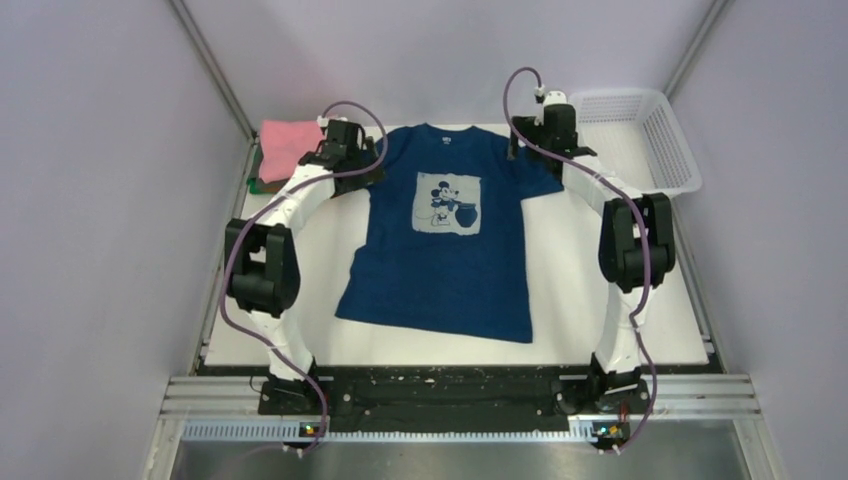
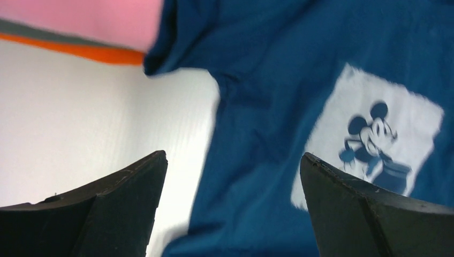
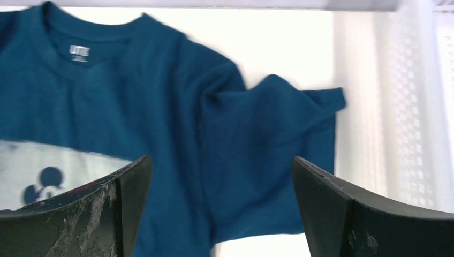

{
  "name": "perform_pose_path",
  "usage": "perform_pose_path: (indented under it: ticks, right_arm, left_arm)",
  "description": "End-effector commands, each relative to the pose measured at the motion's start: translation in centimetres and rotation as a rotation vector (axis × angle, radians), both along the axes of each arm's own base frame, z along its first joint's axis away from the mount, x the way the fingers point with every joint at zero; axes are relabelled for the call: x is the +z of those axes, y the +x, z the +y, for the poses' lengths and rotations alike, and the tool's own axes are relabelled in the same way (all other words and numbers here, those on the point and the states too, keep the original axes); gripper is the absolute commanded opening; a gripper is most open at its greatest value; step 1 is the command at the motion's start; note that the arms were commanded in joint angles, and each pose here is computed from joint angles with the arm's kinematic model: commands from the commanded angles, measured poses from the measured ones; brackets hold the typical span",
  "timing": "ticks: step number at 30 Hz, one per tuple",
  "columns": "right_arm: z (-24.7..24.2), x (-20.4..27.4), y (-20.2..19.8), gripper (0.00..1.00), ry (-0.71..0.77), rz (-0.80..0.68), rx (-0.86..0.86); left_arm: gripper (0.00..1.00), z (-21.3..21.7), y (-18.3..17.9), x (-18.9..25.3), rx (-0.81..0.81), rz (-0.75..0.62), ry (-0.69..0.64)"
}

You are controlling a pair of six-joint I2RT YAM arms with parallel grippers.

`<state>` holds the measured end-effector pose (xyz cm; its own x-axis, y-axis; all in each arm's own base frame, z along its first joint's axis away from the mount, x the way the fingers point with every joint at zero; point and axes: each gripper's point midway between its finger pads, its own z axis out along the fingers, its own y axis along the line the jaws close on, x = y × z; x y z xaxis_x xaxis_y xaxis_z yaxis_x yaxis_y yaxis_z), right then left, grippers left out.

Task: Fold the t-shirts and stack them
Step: Flatten out the tshirt

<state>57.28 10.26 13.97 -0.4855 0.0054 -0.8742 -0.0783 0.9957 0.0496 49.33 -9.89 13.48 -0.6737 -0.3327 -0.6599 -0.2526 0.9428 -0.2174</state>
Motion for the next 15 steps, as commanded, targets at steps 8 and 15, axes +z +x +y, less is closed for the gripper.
perform_pose_path:
  ticks: [8, 15]
  right_arm:
    - [8.7, 0.2, -4.5, 0.99, 0.216, 0.047, 0.226]
    - [10.6, -4.8, -4.6, 0.98, 0.231, 0.172, 0.229]
  left_arm:
    - [0.99, -8.2, -9.0, -6.2, -0.24, 0.196, -0.194]
    - [0.99, -13.0, -15.3, -9.0, -0.387, 0.32, -0.246]
